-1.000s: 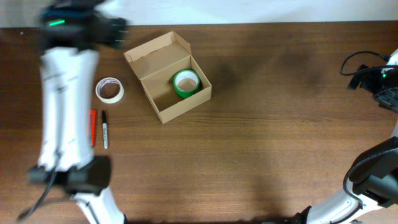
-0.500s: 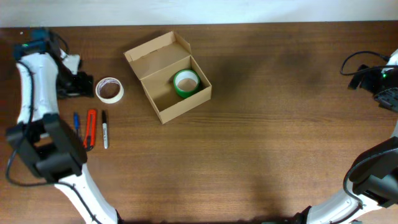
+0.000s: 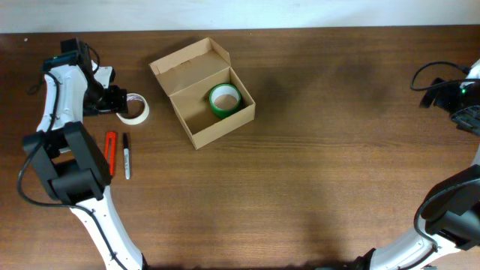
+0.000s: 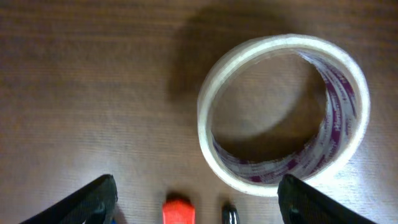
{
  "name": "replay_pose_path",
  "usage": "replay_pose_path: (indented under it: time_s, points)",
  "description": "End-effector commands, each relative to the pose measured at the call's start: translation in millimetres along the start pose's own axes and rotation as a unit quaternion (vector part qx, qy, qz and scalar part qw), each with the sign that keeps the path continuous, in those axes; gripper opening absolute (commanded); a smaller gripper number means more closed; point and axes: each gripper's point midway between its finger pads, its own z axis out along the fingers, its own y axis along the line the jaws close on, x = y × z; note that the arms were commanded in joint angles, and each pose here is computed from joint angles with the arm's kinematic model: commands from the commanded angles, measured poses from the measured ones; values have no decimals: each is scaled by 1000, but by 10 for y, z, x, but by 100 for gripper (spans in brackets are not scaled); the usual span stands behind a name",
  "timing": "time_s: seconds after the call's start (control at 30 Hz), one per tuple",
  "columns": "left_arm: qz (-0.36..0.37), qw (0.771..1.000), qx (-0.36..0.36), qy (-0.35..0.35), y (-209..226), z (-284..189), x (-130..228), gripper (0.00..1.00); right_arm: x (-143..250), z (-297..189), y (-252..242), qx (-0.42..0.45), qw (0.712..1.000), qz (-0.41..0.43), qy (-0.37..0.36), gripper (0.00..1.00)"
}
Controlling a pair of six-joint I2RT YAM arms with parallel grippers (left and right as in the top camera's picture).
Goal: Pack container
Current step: 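Move the left gripper to the white masking tape and grasp it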
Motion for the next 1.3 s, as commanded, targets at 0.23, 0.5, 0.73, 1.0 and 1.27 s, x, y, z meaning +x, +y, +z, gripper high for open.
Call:
replay_pose_path:
  time_s: [0.23, 0.5, 0.73, 1.0, 1.27]
  points:
    - [1, 1000, 3, -28, -28, 184, -200, 81, 7, -42, -5, -6, 1000, 6, -4, 99]
    - [-2, 1000, 14, -22, -70, 285, -186, 75, 7, -42, -5, -6, 1000, 6, -4, 99]
    - [-6, 1000, 19, 4, -93, 471, -94, 72, 7, -42, -5, -6, 1000, 6, -4, 99]
    - [-6, 1000, 22, 16, -102, 551, -42, 26, 7, -42, -5, -6, 1000, 6, -4, 99]
    - [-14, 999, 22, 22, -97, 199, -111, 2, 7, -42, -5, -6, 1000, 6, -4, 99]
